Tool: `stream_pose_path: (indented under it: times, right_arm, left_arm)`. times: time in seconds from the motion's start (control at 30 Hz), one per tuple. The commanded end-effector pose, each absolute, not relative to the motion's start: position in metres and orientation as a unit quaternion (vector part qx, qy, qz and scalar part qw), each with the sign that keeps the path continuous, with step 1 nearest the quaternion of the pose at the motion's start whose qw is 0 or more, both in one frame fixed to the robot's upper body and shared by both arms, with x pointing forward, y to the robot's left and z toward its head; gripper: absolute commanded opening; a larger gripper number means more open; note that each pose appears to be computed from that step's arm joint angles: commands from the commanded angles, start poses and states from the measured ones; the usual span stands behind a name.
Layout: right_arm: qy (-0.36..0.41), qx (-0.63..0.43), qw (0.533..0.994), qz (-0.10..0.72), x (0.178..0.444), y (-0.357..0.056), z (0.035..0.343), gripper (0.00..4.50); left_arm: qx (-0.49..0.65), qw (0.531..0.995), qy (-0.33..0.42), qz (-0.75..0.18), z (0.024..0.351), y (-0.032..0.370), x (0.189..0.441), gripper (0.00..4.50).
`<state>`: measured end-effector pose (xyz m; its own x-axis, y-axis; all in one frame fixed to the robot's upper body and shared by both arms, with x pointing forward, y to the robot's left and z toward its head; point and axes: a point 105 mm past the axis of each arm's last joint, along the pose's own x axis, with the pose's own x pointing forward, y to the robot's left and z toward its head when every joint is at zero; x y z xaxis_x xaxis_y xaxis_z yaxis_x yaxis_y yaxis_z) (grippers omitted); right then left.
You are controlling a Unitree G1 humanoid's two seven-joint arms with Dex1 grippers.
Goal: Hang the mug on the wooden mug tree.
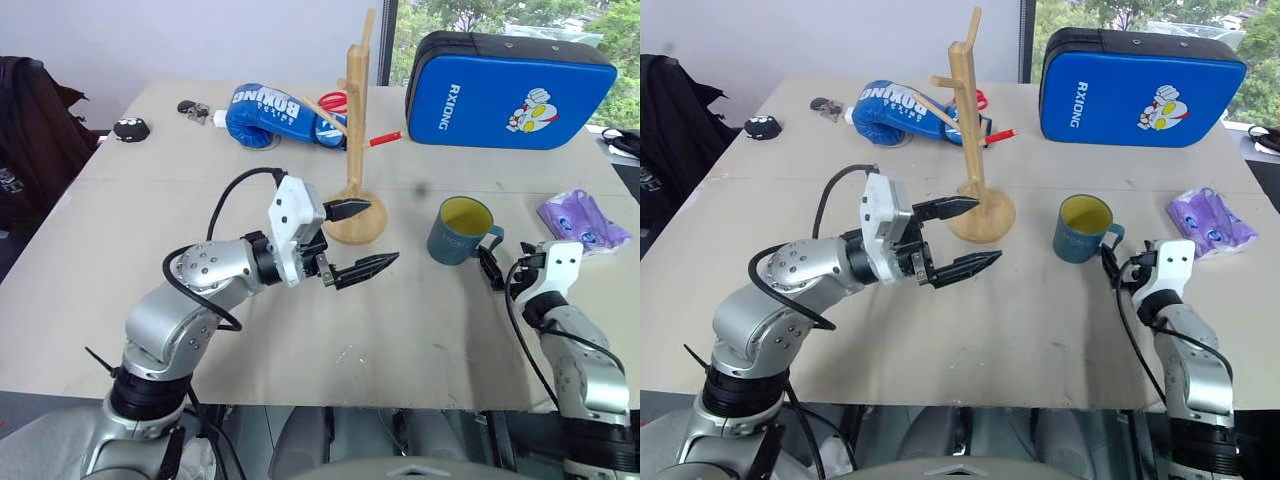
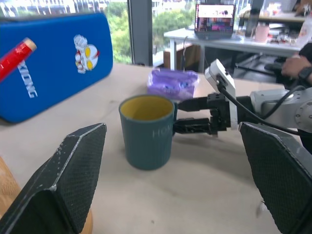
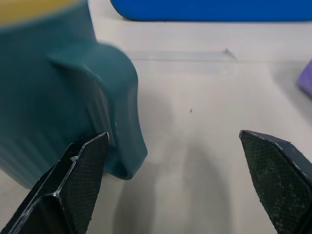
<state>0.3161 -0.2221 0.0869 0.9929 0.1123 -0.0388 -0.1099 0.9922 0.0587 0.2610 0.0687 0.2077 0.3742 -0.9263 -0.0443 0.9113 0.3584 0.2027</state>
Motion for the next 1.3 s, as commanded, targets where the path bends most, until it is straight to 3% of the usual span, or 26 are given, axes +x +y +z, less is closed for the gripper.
stream_pose_path:
  times: [0.03, 0.2, 0.37, 0.5, 0.67, 0.87, 1.1, 1.3]
  right_arm:
    - [-0.007, 0.016, 0.999, 0.047, 0.324, -0.223, 0.098, 4.34]
    - [-0.01, 0.024, 0.999, 0.043, 0.328, -0.223, 0.096, 4.34]
    - [-0.009, 0.021, 0.999, 0.048, 0.328, -0.221, 0.092, 2.18]
    - [-0.011, 0.012, 0.998, 0.058, 0.328, -0.217, 0.093, 0.07]
    - [-0.041, -0.005, 0.995, 0.093, 0.327, -0.215, 0.117, 0.07]
    - [-0.073, -0.044, 0.964, 0.253, 0.323, -0.197, 0.164, 0.07]
    - [-0.091, -0.217, 0.886, 0.4, 0.34, -0.182, 0.244, 0.07]
    - [-0.086, -0.308, 0.83, 0.457, 0.36, -0.164, 0.28, 0.07]
  left_arm:
    - [0.122, 0.814, -0.014, -0.568, 0.205, 0.069, 0.253, 4.5]
    - [0.136, 0.817, 0.014, -0.56, 0.197, 0.071, 0.254, 4.5]
    - [0.134, 0.819, 0.015, -0.558, 0.194, 0.072, 0.252, 4.5]
    - [0.131, 0.821, 0.011, -0.556, 0.192, 0.076, 0.252, 4.5]
    - [0.129, 0.832, 0.004, -0.539, 0.189, 0.083, 0.257, 4.5]
    - [0.079, 0.845, -0.037, -0.527, 0.207, 0.082, 0.258, 4.5]
    - [0.0, 0.869, -0.086, -0.488, 0.244, 0.089, 0.265, 4.5]
    - [-0.022, 0.887, -0.111, -0.448, 0.257, 0.091, 0.266, 4.5]
